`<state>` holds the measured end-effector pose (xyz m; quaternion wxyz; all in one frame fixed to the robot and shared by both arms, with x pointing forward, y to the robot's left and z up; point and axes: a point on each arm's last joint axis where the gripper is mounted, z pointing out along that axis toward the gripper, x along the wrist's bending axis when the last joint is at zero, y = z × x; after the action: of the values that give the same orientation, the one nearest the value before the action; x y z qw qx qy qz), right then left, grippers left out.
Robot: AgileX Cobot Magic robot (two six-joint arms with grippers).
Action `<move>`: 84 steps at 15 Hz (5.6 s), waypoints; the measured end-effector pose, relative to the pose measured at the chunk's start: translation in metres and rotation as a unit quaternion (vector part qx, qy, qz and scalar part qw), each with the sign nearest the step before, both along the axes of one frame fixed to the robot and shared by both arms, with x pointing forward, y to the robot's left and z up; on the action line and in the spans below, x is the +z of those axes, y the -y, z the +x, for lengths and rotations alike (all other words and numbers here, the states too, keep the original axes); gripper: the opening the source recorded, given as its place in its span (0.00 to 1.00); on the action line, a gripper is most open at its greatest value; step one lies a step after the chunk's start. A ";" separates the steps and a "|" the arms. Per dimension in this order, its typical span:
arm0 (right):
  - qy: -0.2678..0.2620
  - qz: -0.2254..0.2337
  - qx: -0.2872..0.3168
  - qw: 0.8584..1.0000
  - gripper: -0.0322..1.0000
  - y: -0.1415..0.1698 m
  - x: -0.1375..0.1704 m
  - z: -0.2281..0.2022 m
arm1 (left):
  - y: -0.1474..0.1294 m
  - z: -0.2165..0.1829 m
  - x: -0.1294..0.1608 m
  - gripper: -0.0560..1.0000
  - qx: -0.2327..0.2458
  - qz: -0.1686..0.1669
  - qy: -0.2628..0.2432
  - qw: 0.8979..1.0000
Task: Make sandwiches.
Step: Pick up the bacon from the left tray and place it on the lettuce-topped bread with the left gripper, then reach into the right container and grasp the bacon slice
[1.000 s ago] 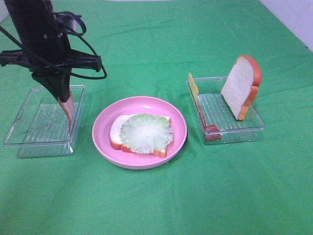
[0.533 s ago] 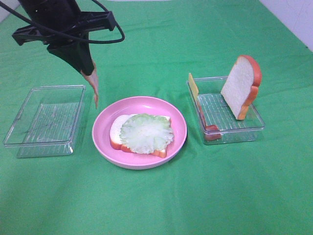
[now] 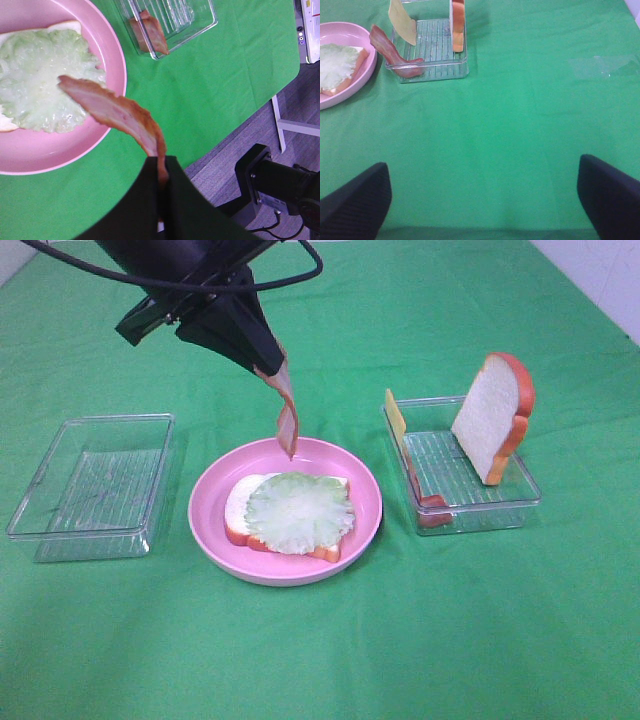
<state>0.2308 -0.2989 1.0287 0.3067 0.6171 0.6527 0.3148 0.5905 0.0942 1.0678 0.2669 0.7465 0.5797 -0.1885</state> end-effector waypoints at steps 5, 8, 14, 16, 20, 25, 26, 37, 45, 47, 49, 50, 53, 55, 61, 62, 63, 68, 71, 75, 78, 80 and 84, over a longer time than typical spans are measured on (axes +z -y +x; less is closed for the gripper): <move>0.000 0.000 0.000 1.000 0.97 0.000 0.000 0.000 | 0.014 0.009 -0.033 0.05 -0.013 0.011 -0.021 1.000; 0.000 0.000 0.000 1.000 0.97 0.000 0.000 0.000 | 0.036 0.008 -0.060 0.05 -0.034 0.020 -0.025 0.999; 0.000 0.000 0.000 1.000 0.97 0.000 0.000 0.000 | 0.046 0.011 -0.088 0.05 -0.042 0.034 -0.042 0.998; 0.000 0.000 0.000 1.000 0.97 0.000 0.000 0.000 | 0.044 0.012 -0.093 0.05 -0.048 0.056 -0.036 0.997; 0.000 0.000 0.000 1.000 0.97 0.000 0.000 0.000 | 0.030 0.014 -0.100 0.05 -0.044 0.136 -0.026 0.989; 0.000 0.000 0.000 1.000 0.97 0.000 0.000 0.000 | 0.025 0.019 -0.103 0.05 -0.042 0.168 -0.005 0.985; 0.000 0.000 0.000 1.000 0.97 0.000 0.000 0.000 | 0.026 0.020 -0.106 0.05 -0.041 0.169 -0.002 0.985; 0.000 0.000 0.000 1.000 0.97 0.000 0.000 0.000 | 0.017 0.027 -0.112 0.94 -0.016 0.220 0.020 0.975; 0.000 0.000 0.000 1.000 0.97 0.000 0.000 0.000 | -0.048 0.052 -0.044 0.99 0.033 0.251 0.059 0.966; 0.000 0.000 0.000 1.000 0.97 0.000 0.000 0.000 | -0.128 0.072 -0.030 0.99 0.104 0.280 0.067 0.952; 0.000 0.000 0.000 1.000 0.97 0.000 0.000 0.000 | -0.170 0.077 -0.030 0.99 0.142 0.295 0.058 0.943; 0.000 0.000 0.000 1.000 0.97 0.000 0.000 0.000 | -0.174 0.077 -0.030 0.99 0.143 0.297 0.057 0.942; 0.000 0.000 0.000 1.000 0.97 0.000 0.000 0.000 | -0.176 0.076 -0.028 0.99 0.138 0.306 0.062 0.940; 0.000 0.000 0.000 1.000 0.97 0.000 0.000 0.000 | -0.178 0.074 -0.024 0.99 0.135 0.315 0.068 0.937; 0.001 0.000 0.000 1.000 0.97 0.000 0.000 0.000 | -0.183 0.028 0.017 0.98 0.136 0.322 0.097 0.932; 0.001 0.000 0.000 1.000 0.97 0.000 0.000 0.000 | -0.185 0.011 0.025 0.98 0.137 0.321 0.101 0.932; 0.001 0.000 0.000 1.000 0.97 0.000 0.000 0.000 | -0.186 -0.009 0.038 0.98 0.141 0.318 0.112 0.931; 0.001 0.000 0.000 1.000 0.97 0.000 0.000 0.000 | -0.196 -0.137 0.080 0.98 0.171 0.296 0.203 0.918; 0.001 0.000 0.000 1.000 0.97 0.000 0.000 0.000 | -0.201 -0.205 0.079 0.98 0.185 0.285 0.248 0.907; 0.001 0.000 0.000 1.000 0.97 0.000 0.000 0.000 | -0.205 -0.283 0.055 0.98 0.204 0.258 0.308 0.893; 0.001 0.000 0.000 1.000 0.97 0.000 0.000 0.000 | -0.205 -0.324 0.021 0.98 0.206 0.232 0.343 0.886; 0.001 0.000 0.000 1.000 0.97 0.000 0.000 0.000 | -0.200 -0.348 -0.001 0.98 0.194 0.189 0.388 0.881; 0.001 0.000 0.000 1.000 0.97 0.000 0.000 0.000 | -0.198 -0.362 -0.013 0.98 0.206 0.158 0.447 0.856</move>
<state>0.2309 -0.2989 1.0288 0.3073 0.6168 0.6524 0.3154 0.2285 0.2926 1.0548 0.4086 0.6462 0.5606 0.3182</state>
